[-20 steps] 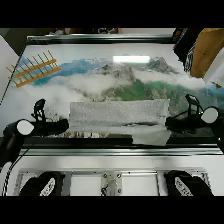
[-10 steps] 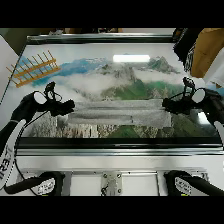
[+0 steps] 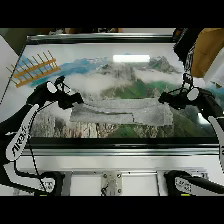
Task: Fold the clothes and pants, and hang the long-sleeved shirts on hangers.
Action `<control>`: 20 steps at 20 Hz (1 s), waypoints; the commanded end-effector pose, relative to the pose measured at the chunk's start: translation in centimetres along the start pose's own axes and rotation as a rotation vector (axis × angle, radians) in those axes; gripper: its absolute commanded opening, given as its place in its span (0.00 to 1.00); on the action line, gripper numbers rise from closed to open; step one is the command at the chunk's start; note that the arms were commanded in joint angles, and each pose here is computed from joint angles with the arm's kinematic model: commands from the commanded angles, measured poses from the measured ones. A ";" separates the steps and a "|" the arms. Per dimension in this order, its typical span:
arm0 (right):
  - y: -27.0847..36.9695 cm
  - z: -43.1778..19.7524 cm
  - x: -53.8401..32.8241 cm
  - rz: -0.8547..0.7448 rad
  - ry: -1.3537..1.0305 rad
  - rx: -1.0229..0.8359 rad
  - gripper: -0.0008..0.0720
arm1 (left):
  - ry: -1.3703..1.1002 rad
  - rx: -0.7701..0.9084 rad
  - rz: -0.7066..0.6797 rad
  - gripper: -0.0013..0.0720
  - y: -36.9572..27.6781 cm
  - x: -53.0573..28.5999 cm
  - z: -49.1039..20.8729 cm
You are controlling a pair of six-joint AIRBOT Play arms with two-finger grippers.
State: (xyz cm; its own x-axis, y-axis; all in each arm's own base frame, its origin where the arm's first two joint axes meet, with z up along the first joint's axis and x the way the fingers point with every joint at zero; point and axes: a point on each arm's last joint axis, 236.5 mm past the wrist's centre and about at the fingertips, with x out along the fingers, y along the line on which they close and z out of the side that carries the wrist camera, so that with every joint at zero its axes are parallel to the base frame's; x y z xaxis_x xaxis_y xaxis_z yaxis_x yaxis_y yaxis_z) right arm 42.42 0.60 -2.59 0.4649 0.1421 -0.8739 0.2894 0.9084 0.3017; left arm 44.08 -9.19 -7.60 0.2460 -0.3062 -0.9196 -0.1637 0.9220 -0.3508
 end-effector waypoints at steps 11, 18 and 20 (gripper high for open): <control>-11.7 -0.7 -2.4 0.291 0.223 0.178 1.00 | -0.095 0.117 -0.067 0.03 -5.3 -8.4 -1.7; -11.8 -3.2 3.0 0.482 0.310 0.214 1.00 | -0.049 0.135 -0.084 0.03 -7.7 -6.2 -6.7; -10.8 -3.5 3.9 0.512 0.326 0.222 1.00 | -0.046 0.153 -0.091 0.03 -8.5 -6.0 -7.1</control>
State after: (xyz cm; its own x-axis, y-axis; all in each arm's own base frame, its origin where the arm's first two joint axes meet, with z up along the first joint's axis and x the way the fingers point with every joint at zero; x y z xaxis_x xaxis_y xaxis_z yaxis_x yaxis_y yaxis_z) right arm 37.57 -8.65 -9.57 0.3221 0.6277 -0.7087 0.3070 0.6388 0.7054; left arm 37.86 -15.60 -0.09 0.3014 -0.3732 -0.8774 -0.0023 0.9199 -0.3921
